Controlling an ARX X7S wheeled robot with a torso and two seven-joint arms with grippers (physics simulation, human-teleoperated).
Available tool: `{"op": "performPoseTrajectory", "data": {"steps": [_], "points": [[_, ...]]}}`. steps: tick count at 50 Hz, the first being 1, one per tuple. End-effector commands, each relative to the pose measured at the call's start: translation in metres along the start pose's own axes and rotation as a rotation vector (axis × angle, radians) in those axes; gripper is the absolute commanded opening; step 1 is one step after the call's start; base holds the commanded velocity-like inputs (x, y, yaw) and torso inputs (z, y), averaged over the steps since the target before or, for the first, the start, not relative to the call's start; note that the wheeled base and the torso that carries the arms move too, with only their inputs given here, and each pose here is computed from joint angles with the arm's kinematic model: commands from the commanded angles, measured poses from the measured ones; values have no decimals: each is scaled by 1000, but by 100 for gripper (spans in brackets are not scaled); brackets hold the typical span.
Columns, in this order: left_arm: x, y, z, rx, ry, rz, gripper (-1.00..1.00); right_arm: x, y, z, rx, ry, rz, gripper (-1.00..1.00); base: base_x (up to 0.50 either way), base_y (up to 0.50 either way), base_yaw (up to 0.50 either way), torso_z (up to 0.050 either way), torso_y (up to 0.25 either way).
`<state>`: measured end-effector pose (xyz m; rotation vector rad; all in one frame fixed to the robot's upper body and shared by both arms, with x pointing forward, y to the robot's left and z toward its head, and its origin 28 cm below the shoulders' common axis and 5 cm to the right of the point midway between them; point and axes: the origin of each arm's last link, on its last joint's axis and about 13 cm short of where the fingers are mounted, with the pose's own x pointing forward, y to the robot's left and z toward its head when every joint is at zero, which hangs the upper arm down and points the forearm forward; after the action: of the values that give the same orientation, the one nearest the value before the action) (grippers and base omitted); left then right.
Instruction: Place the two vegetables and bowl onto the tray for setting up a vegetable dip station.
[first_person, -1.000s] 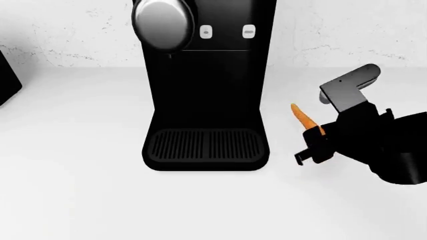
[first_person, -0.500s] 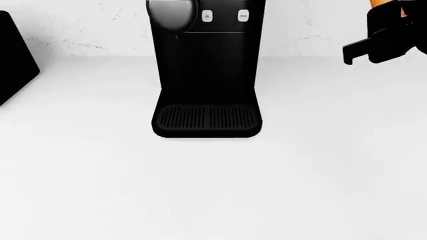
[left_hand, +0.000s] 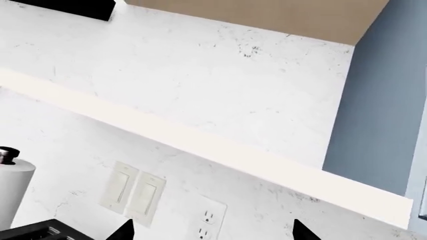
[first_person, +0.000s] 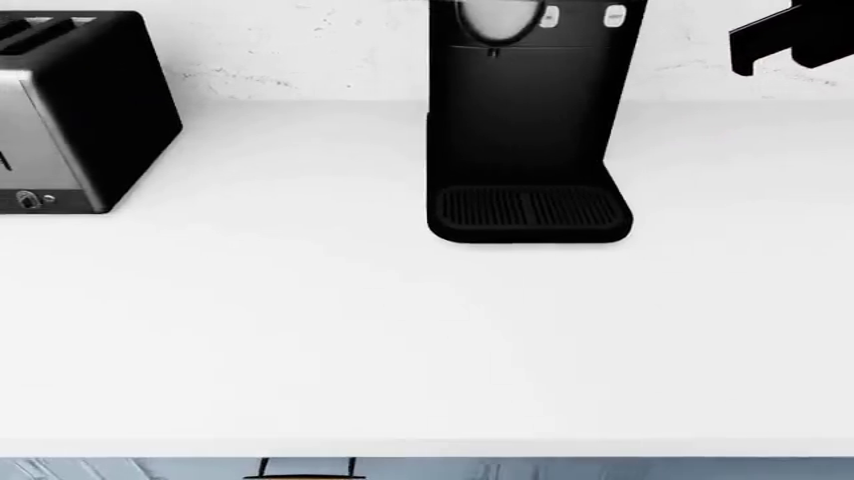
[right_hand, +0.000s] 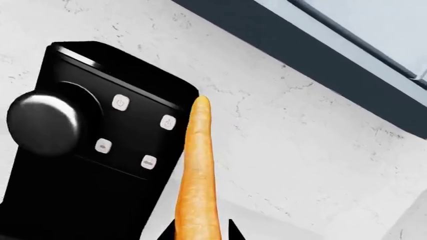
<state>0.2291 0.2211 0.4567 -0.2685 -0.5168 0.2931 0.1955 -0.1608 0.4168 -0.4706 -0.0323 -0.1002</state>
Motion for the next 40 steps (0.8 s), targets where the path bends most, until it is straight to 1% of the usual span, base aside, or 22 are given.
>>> {"op": "performPoseTrajectory", "data": {"steps": [1,40], "points": [[0,0,-1,1,3,-2,100,-2,-1,2,-23,-12,-16,-100,0,500,0,0,0],[0,0,1,1,-2,-2,100,-2,0,4,-33,-9,-21,-100,0,500,0,0,0]]}}
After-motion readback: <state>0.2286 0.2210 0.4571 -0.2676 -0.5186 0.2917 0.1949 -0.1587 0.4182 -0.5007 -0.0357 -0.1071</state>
